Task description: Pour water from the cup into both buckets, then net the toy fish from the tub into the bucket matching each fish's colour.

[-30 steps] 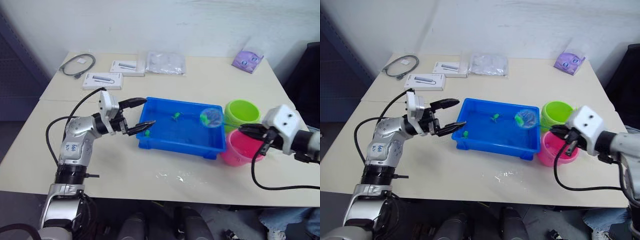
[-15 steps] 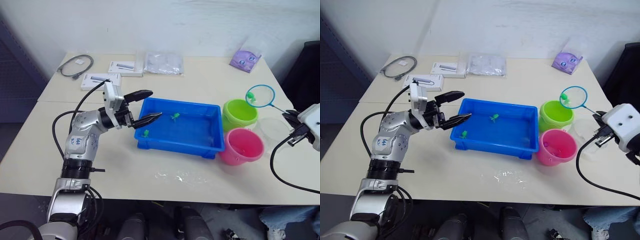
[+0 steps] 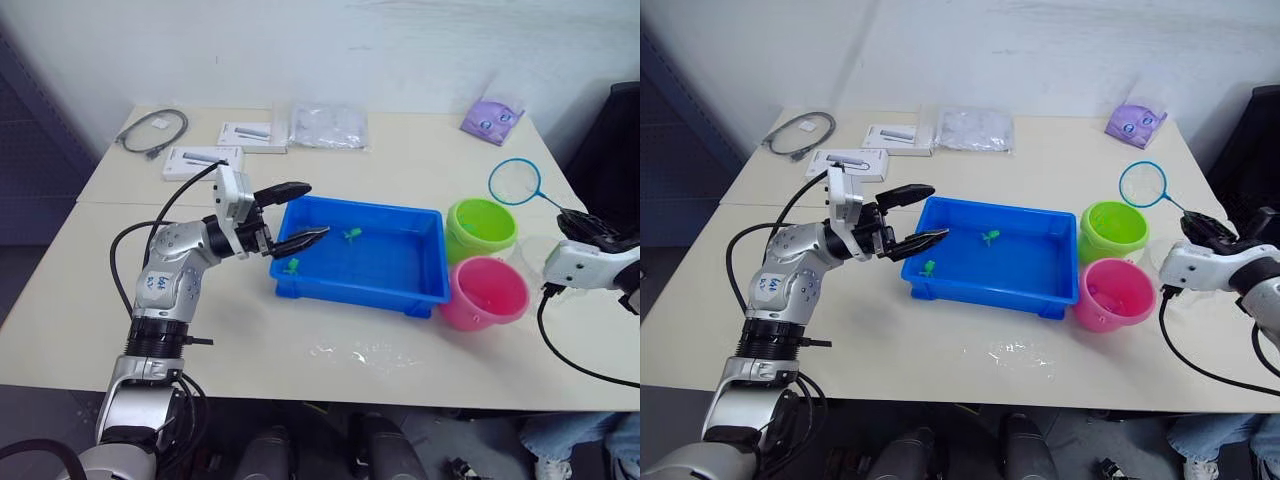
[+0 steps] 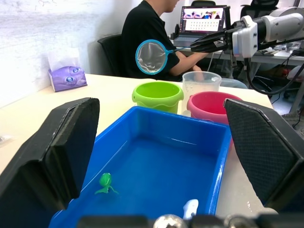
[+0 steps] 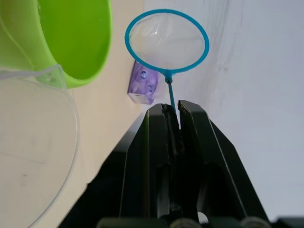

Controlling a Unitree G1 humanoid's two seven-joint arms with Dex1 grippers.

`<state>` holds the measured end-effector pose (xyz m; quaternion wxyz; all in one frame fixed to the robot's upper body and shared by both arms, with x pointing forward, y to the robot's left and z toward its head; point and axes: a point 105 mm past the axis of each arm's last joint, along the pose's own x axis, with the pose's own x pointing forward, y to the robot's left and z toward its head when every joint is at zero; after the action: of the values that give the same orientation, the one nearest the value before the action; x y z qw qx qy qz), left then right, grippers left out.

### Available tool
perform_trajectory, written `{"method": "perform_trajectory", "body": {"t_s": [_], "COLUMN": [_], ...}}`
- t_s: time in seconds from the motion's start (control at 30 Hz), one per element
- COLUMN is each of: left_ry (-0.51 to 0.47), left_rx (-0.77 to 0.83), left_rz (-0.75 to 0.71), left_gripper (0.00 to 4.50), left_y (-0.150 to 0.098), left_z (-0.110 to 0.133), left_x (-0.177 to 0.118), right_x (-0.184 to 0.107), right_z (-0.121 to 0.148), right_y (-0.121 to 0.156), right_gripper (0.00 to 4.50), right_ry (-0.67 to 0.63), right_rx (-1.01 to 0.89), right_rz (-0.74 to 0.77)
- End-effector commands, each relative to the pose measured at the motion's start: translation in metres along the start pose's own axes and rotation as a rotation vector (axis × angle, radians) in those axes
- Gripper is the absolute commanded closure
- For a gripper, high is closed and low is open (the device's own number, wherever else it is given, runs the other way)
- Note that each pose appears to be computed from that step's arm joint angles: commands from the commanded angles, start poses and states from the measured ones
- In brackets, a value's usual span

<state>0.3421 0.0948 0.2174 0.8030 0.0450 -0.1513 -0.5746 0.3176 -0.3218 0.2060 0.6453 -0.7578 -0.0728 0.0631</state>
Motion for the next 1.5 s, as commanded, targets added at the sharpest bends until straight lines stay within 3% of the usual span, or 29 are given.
{"method": "perform_trajectory", "body": {"t_s": [0.03,0.13,0.27,0.37,0.53,0.6,0.83,1.0,1.2,1.5], "left_ry": [-0.017,-0.01,0.043,0.094,0.245,0.298,0.342,0.338,0.323,0.32], "left_rx": [0.067,0.078,0.093,0.104,0.099,0.101,0.066,0.04,0.051,0.05], "left_rz": [-0.003,0.014,0.05,0.086,0.099,0.11,0.116,0.097,0.103,0.104], "left_gripper": [0.01,0.01,0.01,0.01,0.01,0.01,0.01,0.01,0.01,0.01], "left_y": [0.001,0.005,0.011,0.018,0.024,0.024,0.02,0.012,0.01,0.007], "left_z": [0.017,0.018,0.015,0.012,0.0,-0.004,-0.005,-0.005,-0.005,-0.006], "left_x": [0.003,-0.003,-0.021,-0.038,-0.075,-0.088,-0.102,-0.098,-0.093,-0.094], "right_x": [0.001,0.001,0.009,0.017,0.017,0.015,0.02,0.04,0.068,0.096], "right_z": [-0.004,-0.004,0.029,0.074,0.125,0.139,0.145,0.142,0.157,0.182], "right_y": [-0.007,-0.016,-0.04,-0.041,-0.023,-0.011,0.022,0.029,0.033,0.017], "right_gripper": [4.5,4.5,4.5,4.5,4.5,4.5,4.5,4.5,4.5,4.5], "right_ry": [-0.011,-0.021,-0.145,-0.295,-0.359,-0.339,-0.165,-0.084,-0.092,-0.168], "right_rx": [-0.099,-0.032,0.358,0.761,0.994,1.043,1.09,1.053,1.005,1.111], "right_rz": [-0.059,-0.121,-0.185,-0.017,0.351,0.471,0.697,0.713,0.715,0.624]}}
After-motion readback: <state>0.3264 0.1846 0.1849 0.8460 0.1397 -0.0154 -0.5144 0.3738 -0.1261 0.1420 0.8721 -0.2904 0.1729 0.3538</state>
